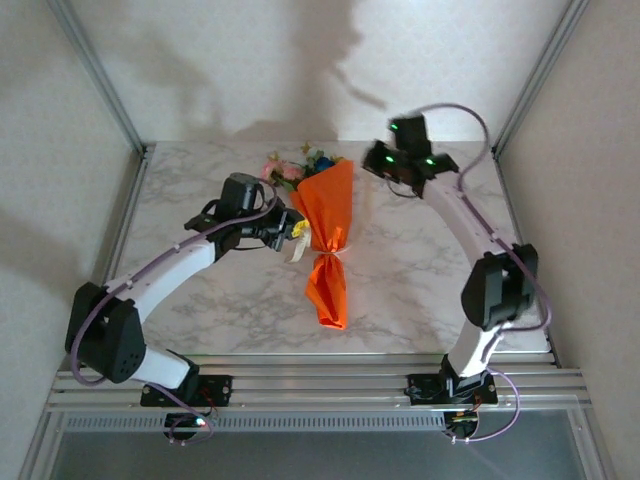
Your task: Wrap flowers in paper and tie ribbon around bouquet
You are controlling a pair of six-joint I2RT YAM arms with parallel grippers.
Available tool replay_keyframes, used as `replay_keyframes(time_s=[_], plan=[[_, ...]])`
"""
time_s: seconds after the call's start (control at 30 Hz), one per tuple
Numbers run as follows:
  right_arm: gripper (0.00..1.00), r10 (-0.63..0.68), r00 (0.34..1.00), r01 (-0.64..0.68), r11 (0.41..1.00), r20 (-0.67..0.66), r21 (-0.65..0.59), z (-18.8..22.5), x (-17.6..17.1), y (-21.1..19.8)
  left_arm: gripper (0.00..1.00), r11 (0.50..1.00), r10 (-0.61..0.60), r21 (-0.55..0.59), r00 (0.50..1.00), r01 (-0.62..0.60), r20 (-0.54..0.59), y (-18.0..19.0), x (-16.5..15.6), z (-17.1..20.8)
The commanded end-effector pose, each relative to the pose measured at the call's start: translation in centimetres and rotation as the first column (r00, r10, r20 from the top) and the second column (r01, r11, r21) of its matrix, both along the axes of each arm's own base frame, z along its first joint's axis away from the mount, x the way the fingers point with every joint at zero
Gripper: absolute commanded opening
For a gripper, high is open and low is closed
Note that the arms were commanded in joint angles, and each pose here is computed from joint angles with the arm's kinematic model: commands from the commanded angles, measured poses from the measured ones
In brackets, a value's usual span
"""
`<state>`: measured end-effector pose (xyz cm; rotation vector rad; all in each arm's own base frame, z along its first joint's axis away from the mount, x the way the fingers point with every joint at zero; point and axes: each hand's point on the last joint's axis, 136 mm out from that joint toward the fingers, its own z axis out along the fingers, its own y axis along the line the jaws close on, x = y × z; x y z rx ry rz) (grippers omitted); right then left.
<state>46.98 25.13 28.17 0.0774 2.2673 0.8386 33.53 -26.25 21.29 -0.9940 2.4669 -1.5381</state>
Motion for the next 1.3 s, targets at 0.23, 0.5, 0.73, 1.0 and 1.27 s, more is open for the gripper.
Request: replay_keyframes(time_s=[0.23, 0.5, 0.73, 1.0, 1.27], plan=[[0.0, 0.69, 0.711, -0.665, 0.722, -0.133, 0.192, -3.3, -12.1, 17.9, 0.0, 0.99, -0.144, 0.006, 0.979, 0.144, 0.145, -2.1, -2.4, -0.3], [0.55, 0.589, 0.752, -0.6, 0.798, -0.296, 0.062, -7.3, -12.4, 12.0, 0.0, 0.987, -0.159, 0.017, 0.98, 0.158, 0.12, -2.0, -3.3, -1.6], [0.59, 0.159, 0.979, -0.175, 0.976, -0.128, -0.126, -2.8, -6.9, 2.2, 0.0, 0.991, -0.136, 0.028, 0.983, 0.133, 0.12, -2.7, -0.4, -2.0], [0.43, -0.04, 0.976, 0.002, 0.984, -0.212, -0.177, -8.1, -11.9, -2.1, 0.0, 0.994, -0.109, 0.031, 0.984, 0.106, 0.142, -3.0, 5.7, -2.1], [0.36, 0.166, 0.982, -0.182, 0.957, -0.089, -0.226, -7.8, -17.0, 3.0, 0.0, 0.996, -0.076, 0.06, 0.985, 0.067, 0.153, -0.8, 10.4, -2.8]])
